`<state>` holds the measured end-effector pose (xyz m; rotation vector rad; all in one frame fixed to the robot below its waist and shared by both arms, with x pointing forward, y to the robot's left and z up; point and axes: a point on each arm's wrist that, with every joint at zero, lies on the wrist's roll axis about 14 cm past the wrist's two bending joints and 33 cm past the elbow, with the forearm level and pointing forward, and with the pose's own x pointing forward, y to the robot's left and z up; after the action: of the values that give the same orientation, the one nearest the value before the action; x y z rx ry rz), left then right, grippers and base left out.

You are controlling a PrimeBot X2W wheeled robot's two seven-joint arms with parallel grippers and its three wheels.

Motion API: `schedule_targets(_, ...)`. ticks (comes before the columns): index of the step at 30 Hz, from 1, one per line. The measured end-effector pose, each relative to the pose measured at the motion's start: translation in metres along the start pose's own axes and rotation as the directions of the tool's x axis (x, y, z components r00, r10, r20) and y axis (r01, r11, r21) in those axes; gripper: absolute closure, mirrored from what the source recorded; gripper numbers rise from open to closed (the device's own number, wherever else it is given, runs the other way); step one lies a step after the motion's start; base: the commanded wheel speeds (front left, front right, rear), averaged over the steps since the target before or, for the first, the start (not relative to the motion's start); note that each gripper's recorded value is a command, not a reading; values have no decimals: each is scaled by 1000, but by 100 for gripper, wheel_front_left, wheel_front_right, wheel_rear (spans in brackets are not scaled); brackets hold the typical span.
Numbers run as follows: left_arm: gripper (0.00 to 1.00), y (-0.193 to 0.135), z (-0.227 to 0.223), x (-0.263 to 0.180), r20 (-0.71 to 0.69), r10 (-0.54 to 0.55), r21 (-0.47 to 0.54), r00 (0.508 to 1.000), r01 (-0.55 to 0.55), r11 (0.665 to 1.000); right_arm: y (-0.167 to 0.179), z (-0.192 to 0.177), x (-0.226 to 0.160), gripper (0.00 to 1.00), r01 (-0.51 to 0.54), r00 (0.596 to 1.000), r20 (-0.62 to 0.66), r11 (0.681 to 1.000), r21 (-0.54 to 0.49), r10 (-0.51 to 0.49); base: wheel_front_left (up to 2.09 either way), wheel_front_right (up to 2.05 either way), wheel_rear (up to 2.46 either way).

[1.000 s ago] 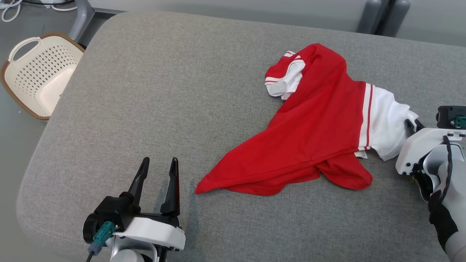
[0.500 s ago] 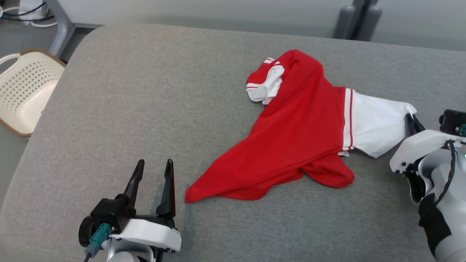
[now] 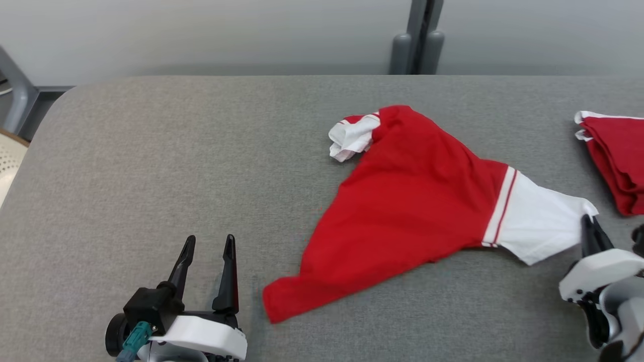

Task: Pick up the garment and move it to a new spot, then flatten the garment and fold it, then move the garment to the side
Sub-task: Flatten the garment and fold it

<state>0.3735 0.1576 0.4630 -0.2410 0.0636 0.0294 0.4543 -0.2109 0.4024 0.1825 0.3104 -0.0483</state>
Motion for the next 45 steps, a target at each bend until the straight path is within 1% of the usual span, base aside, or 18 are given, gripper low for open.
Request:
schedule_targets(4,0,-10,0,2,2,-30,-1,1000,30,1000,-29,7,-17,100,54,998,21,999,-4,-54,0,0,0)
schedule_targets(9,0,-16,-4,0,-12,-50,-2,999,50,999,-55,-11,-43,100,118,993,-33,993,16,-117,0,0,0)
schedule_targets(15,0,-18,-6,-1,-18,-61,-2,998,61,998,-63,-18,-58,100,156,987,-43,987,45,-154,0,0,0)
schedule_targets(16,0,-19,-7,-1,-21,-65,-2,998,65,998,-65,-18,-60,84,160,986,-49,986,41,-158,0,0,0)
schedule_targets(17,0,-21,-8,-2,-24,-70,-2,997,70,998,-65,-18,-62,60,161,986,-53,986,39,-159,0,0,0)
schedule_targets(18,0,-23,-10,-2,-30,-76,-1,997,76,997,-64,-19,-63,27,161,986,-58,986,39,-159,0,0,0)
schedule_targets(19,0,-25,-11,-2,-34,-85,-1,996,85,996,-63,-19,-64,0,161,986,-58,986,43,-159,0,0,0)
schedule_targets(24,0,-35,-12,1,-37,-116,1,993,116,993,-69,-7,-72,0,179,984,-21,983,40,-178,0,0,0)
schedule_targets(28,0,-43,-14,4,-47,-142,2,989,143,990,-74,11,-79,0,190,981,43,981,28,-191,0,0,0)
schedule_targets(33,0,-64,-26,11,-118,-230,7,966,233,973,-65,42,-85,0,168,974,155,986,16,-168,0,0,0)
schedule_targets(34,0,-70,-30,13,-144,-259,10,955,263,965,-61,46,-85,0,158,973,168,987,14,-158,0,0,0)
schedule_targets(37,0,-90,-53,16,-266,-345,6,900,359,933,-52,55,-86,0,137,970,201,991,13,-136,0,0,0)
schedule_targets(40,0,-109,-67,22,-350,-411,14,842,444,896,-50,58,-86,0,132,970,206,991,10,-131,0,0,0)
schedule_targets(43,0,-123,-80,27,-418,-449,-17,790,487,873,-49,57,-85,0,133,971,200,991,6,-131,0,0,0)
schedule_targets(45,0,-129,-89,29,-461,-459,-12,759,512,859,-49,55,-84,0,134,972,195,991,6,-133,0,0,0)
